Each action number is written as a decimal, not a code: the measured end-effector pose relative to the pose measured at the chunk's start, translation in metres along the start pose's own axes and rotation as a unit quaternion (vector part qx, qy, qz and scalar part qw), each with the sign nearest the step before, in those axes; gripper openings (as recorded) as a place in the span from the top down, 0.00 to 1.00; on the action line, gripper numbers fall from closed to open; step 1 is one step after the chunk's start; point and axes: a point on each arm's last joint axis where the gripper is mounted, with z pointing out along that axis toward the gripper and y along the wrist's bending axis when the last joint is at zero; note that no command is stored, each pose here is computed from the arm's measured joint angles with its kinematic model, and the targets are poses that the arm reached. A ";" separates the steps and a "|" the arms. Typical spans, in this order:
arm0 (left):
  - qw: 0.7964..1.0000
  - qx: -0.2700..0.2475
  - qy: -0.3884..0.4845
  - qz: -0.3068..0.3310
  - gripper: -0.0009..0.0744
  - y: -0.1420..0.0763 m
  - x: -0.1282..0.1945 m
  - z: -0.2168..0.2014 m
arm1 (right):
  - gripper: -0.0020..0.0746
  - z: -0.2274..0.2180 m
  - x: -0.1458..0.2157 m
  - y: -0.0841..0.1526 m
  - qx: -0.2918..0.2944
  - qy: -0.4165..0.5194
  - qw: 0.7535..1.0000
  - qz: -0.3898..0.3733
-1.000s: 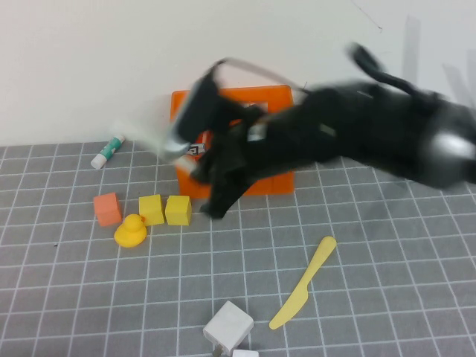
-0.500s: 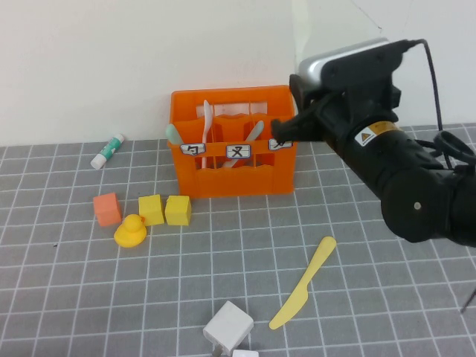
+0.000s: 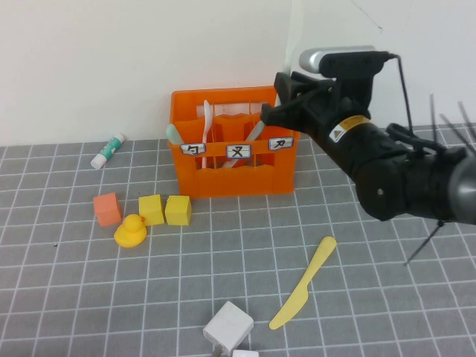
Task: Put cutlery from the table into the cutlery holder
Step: Place the knife on the box, then pick up the knife, then place the knife on the box
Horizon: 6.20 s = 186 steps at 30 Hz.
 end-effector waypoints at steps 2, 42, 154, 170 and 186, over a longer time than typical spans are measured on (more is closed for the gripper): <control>1.000 0.000 0.000 0.000 0.99 0.000 0.000 0.000 | 0.77 0.006 0.008 -0.002 0.001 0.006 1.000 -0.001; 1.000 0.000 0.000 0.000 0.99 0.000 0.000 0.000 | 0.57 -0.025 -0.039 0.017 -0.051 0.198 0.966 -0.159; 1.000 0.000 0.000 0.001 0.99 0.000 0.000 0.000 | 0.53 -0.022 0.099 0.004 -0.414 0.477 0.527 -0.569; 1.000 0.000 0.000 0.000 0.99 0.000 0.000 0.000 | 0.81 -0.022 0.105 0.002 -0.380 0.514 0.563 -0.524; 1.000 0.000 0.000 0.000 0.99 0.000 0.000 0.000 | 0.81 -0.047 0.052 0.013 -0.206 0.418 0.811 -0.354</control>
